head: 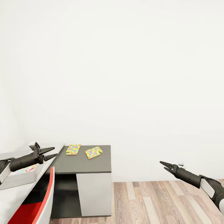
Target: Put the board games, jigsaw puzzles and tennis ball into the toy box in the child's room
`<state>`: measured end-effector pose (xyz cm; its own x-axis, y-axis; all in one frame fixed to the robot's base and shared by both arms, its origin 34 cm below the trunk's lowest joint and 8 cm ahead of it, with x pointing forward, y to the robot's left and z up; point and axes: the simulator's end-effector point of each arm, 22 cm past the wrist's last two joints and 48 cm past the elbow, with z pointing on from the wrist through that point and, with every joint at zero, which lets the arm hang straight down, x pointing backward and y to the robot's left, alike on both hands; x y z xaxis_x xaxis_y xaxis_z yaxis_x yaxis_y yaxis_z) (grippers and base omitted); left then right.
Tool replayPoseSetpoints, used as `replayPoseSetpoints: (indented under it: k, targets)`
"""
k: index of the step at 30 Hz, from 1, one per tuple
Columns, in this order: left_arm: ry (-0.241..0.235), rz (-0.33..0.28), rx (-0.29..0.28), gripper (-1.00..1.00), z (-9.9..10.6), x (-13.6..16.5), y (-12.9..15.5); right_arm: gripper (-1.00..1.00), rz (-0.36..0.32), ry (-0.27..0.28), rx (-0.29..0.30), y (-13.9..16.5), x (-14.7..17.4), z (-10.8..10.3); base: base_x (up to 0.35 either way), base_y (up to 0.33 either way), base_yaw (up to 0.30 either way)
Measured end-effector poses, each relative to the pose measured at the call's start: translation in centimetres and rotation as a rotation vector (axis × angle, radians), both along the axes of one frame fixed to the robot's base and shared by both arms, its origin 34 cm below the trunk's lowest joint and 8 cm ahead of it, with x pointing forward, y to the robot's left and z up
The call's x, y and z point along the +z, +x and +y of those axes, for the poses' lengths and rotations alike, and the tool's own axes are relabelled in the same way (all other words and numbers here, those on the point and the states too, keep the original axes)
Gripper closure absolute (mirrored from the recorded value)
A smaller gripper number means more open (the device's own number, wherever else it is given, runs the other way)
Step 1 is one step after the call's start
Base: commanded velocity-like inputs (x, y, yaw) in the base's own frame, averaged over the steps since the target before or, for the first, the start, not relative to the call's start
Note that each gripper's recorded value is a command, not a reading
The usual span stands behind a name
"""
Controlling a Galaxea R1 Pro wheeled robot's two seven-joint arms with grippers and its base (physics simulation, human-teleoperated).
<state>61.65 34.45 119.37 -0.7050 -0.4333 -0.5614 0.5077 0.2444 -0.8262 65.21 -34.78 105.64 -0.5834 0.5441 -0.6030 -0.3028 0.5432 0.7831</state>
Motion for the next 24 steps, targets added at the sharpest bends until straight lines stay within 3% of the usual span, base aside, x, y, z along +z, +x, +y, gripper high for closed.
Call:
replayPoseSetpoints:
  k: [9,24]
  targets:
    - [0.0,0.013,-0.001,-1.0,-0.04,-0.67,0.23,-1.0,0.001,-0.007,-0.003,0.15,-0.65,0.02,0.01,-0.138,-0.102]
    - [0.001,0.017,-0.002,-1.0,-0.06,-0.86,0.29,-1.0,-0.014,-0.011,0.0,0.28,-0.76,0.45,0.077,-0.093,-0.009]
